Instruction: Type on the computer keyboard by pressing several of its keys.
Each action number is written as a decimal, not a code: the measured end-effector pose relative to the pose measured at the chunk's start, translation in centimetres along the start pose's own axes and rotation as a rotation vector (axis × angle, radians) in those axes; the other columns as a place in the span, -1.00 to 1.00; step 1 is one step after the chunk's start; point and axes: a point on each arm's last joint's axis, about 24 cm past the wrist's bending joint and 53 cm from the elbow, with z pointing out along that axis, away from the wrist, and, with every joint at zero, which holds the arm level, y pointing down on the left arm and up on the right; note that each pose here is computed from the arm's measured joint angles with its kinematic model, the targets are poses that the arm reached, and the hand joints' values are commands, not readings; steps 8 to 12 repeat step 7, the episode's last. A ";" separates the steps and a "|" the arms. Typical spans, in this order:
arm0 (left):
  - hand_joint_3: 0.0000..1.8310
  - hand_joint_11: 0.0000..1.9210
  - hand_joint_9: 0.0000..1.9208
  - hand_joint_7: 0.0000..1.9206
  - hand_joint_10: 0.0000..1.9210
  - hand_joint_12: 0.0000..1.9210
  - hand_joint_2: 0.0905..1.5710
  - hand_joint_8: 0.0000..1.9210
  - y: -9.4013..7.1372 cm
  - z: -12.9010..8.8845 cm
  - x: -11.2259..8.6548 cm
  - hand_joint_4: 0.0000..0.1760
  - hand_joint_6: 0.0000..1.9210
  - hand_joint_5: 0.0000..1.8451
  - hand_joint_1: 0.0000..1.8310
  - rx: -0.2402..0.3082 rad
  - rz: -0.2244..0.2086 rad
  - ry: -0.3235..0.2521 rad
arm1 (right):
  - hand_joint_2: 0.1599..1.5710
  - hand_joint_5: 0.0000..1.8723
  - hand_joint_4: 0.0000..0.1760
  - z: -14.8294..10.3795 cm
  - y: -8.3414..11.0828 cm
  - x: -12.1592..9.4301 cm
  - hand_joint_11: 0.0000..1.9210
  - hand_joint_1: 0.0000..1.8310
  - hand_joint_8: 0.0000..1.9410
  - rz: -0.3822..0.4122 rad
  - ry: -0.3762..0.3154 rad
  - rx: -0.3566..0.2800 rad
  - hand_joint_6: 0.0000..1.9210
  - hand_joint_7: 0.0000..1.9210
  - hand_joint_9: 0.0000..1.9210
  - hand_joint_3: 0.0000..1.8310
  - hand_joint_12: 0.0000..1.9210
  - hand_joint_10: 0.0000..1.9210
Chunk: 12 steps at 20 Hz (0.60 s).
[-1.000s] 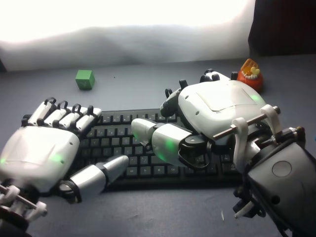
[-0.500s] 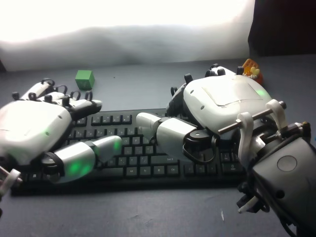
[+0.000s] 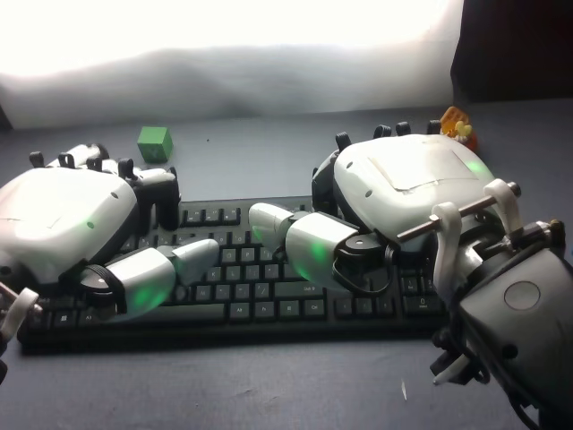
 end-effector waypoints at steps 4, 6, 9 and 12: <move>-0.99 0.05 0.07 0.13 1.00 1.00 0.81 0.82 0.0 0.0 0.0 -1.00 0.79 -0.01 -0.49 -0.003 -0.017 0.001 | 0.84 0.13 -1.00 0.0 -0.1 0.0 0.29 -0.72 0.87 0.002 0.001 0.005 0.97 0.28 0.28 -0.98 1.00 1.00; -0.99 0.08 0.08 0.13 1.00 1.00 0.83 0.85 -0.4 -0.1 -0.3 -1.00 0.82 -0.02 -0.52 0.004 -0.014 -0.001 | 0.84 0.10 -1.00 0.0 -0.1 0.0 0.28 -0.69 0.88 0.001 0.000 0.003 0.98 0.26 0.26 -0.99 1.00 1.00; -0.98 0.06 0.08 0.12 1.00 1.00 0.84 0.85 -0.4 -0.1 -0.4 -1.00 0.81 -0.02 -0.54 0.006 -0.010 -0.001 | 0.84 0.08 -1.00 0.0 -0.1 0.0 0.28 -0.65 0.89 0.001 0.000 0.003 0.99 0.25 0.26 -0.99 1.00 1.00; -0.98 0.06 0.08 0.12 1.00 1.00 0.84 0.85 -0.4 -0.1 -0.4 -1.00 0.81 -0.02 -0.54 0.006 -0.010 -0.001 | 0.84 0.08 -1.00 0.0 -0.1 0.0 0.28 -0.65 0.89 0.001 0.000 0.003 0.99 0.25 0.26 -0.99 1.00 1.00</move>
